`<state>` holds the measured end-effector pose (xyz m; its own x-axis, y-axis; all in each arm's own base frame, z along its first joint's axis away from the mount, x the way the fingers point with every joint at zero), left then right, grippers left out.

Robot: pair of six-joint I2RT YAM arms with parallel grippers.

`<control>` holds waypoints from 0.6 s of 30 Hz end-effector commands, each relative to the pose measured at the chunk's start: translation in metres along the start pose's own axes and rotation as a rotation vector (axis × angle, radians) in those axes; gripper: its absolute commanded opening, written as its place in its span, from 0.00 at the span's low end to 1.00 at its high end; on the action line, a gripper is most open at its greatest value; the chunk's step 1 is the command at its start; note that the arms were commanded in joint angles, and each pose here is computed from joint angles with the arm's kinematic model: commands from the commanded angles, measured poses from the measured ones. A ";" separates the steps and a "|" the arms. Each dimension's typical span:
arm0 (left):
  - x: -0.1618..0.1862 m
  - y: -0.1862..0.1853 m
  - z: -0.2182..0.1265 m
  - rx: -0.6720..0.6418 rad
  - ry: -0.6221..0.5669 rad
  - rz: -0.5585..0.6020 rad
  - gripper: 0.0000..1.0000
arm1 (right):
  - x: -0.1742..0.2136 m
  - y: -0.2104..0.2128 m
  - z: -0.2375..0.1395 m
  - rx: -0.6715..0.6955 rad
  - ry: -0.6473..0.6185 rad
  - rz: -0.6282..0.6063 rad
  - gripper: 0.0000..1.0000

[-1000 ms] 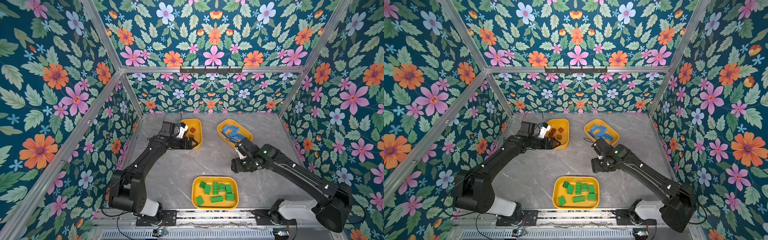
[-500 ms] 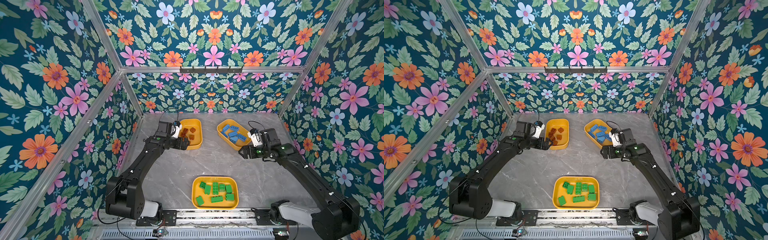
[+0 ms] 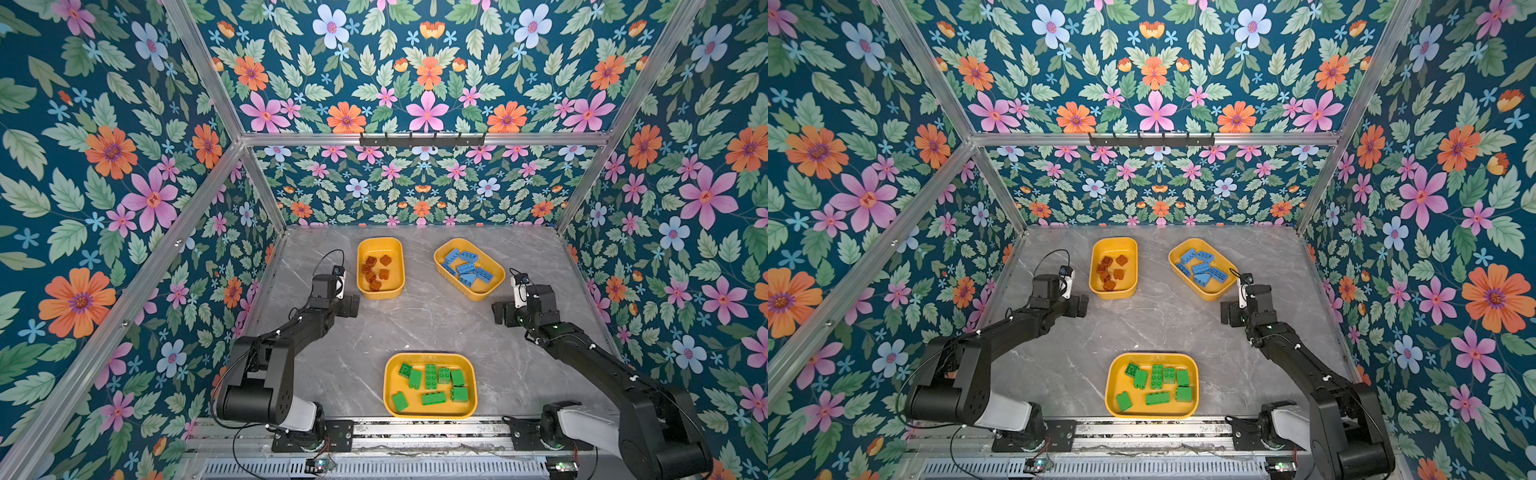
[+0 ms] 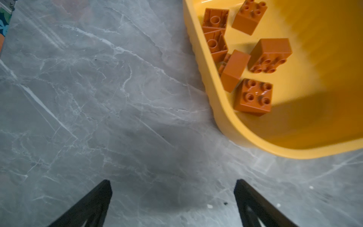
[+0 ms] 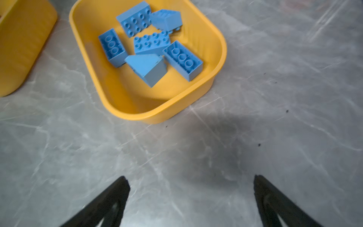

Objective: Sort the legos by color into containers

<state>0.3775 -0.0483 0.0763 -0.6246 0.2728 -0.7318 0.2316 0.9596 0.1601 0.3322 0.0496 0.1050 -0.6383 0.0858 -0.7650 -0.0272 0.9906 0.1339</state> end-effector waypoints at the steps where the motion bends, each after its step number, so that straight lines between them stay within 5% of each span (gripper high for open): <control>1: -0.039 0.020 -0.001 -0.109 -0.197 -0.017 1.00 | -0.032 -0.020 0.005 0.089 -0.165 0.011 0.99; 18: -0.032 0.036 -0.028 -0.256 -0.474 -0.021 1.00 | -0.025 -0.040 0.014 0.024 -0.377 0.014 0.99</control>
<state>0.3782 -0.0250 0.0962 -0.3393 0.2380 -0.9100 0.0467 0.9705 0.2365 0.3530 0.0031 0.0871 -0.4329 0.1227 -0.8930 0.0565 0.9924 0.1090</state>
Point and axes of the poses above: each gripper's point midway between its finger pads, its own z axis out along the fingers, its own y axis along the line the jaws close on, x = y × z, the point moved 1 cm from there along -z, back along the fingers, and after that the axes turned 6 degrees about z, right-handed, at the moved point
